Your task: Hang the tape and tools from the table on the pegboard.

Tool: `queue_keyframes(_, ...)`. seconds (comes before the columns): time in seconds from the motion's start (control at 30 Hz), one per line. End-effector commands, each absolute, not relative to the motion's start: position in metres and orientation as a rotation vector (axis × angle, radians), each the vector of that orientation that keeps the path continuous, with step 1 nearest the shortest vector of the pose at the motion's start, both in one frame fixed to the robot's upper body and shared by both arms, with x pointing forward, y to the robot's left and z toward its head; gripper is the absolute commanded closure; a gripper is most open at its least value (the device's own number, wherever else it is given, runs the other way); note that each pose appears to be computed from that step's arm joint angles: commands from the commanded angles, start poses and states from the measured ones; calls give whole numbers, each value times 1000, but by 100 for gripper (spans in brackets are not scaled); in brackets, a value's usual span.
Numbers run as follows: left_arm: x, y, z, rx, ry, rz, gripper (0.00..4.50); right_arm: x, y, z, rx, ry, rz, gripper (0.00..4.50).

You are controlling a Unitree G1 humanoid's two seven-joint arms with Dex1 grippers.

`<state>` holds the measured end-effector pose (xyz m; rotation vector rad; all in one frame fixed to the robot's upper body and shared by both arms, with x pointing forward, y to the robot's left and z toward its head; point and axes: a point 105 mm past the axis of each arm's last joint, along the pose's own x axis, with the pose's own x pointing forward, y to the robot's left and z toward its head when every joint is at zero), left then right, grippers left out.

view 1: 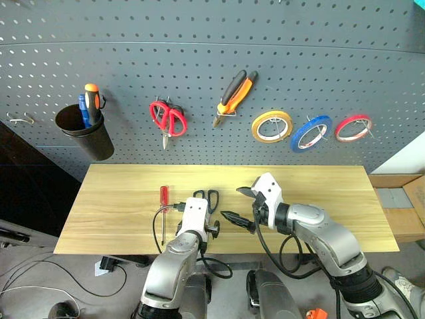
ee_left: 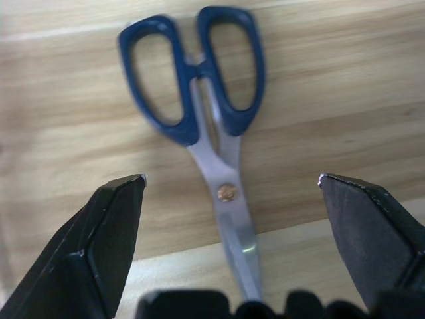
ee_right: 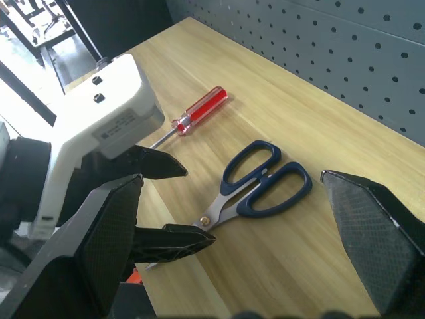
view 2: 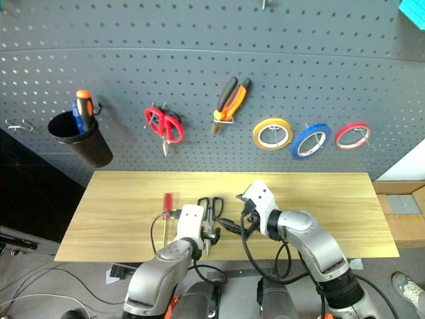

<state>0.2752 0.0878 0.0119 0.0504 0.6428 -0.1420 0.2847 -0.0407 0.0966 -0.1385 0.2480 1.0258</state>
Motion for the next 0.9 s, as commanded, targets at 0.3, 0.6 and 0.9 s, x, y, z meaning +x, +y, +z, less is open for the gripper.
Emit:
queue_keyframes(0.3, 292, 87, 8, -27, 652, -36, 0, 279, -42, 107, -154, 214, 1059, 5)
queue_keyframes(0.6, 309, 61, 9, -66, 613, -151, 0, 266, -56, 89, -243, 330, 1121, 5)
queue_keyframes(0.9, 314, 52, 7, -8, 636, -166, 0, 265, -67, 85, -251, 357, 1105, 5)
